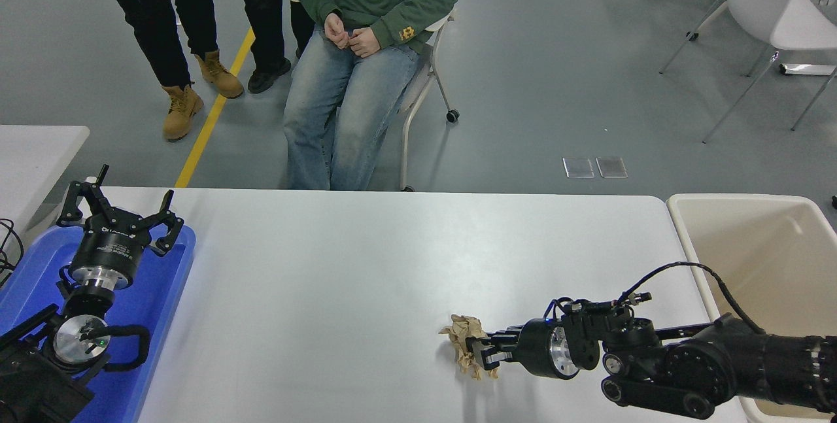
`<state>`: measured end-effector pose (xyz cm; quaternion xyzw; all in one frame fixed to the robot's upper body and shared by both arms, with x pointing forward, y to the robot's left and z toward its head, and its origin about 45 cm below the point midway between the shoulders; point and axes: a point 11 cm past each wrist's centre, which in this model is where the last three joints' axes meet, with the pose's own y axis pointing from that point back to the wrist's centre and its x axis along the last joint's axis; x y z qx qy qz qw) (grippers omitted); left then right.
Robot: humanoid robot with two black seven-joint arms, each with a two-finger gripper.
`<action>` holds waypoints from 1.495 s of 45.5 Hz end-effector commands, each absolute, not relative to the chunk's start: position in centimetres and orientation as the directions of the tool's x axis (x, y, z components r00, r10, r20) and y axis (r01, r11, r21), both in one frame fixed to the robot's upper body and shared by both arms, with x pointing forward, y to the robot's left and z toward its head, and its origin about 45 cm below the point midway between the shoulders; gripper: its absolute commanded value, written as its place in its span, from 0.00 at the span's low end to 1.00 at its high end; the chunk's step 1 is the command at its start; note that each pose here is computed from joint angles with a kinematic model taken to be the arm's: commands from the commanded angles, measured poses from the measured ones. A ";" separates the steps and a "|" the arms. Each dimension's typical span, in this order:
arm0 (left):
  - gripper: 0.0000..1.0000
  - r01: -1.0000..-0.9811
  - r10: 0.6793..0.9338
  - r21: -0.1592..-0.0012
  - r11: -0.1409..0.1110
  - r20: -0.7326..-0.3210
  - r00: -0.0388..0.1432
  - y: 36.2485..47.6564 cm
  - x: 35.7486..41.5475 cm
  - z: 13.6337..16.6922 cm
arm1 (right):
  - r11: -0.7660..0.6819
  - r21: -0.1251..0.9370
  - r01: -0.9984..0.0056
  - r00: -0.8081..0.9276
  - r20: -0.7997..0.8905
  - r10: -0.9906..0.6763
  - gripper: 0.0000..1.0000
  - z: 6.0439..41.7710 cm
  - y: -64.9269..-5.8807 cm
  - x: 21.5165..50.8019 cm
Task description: Clean the table surface
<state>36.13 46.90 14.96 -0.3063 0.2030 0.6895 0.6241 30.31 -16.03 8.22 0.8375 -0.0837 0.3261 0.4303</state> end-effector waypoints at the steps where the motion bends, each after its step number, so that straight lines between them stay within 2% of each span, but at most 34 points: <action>1: 1.00 -0.985 0.736 -0.103 -0.139 -0.676 -0.033 46.9 36.13 14.96 | -0.617 0.651 -0.442 0.796 0.601 0.063 0.00 9.7 -16.7 31.2; 13: 1.00 -0.985 0.736 -0.103 -0.139 -0.676 -0.033 46.9 36.13 14.96 | -0.621 0.585 -0.521 0.782 0.619 -0.073 0.00 13.3 -18.6 33.2; 30: 1.00 -0.985 0.736 -0.103 -0.139 -0.676 -0.033 46.9 36.13 14.96 | -0.592 0.515 -0.620 0.708 0.693 -0.138 0.00 20.9 -23.4 36.8; 38: 1.00 -0.985 0.736 -0.103 -0.139 -0.676 -0.033 46.9 36.13 14.96 | -0.566 0.509 -0.649 0.694 0.701 -0.165 0.00 23.3 -25.7 37.8; 48: 1.00 -0.985 0.736 -0.101 -0.139 -0.676 -0.035 46.9 36.07 14.91 | -0.540 0.510 -0.670 0.695 0.687 -0.213 0.00 26.1 -28.2 38.3; 68: 1.00 -0.985 0.736 -0.103 -0.139 -0.676 -0.033 46.9 36.13 14.96 | -0.544 0.501 -0.674 0.692 0.686 -0.225 0.00 30.2 -30.1 37.3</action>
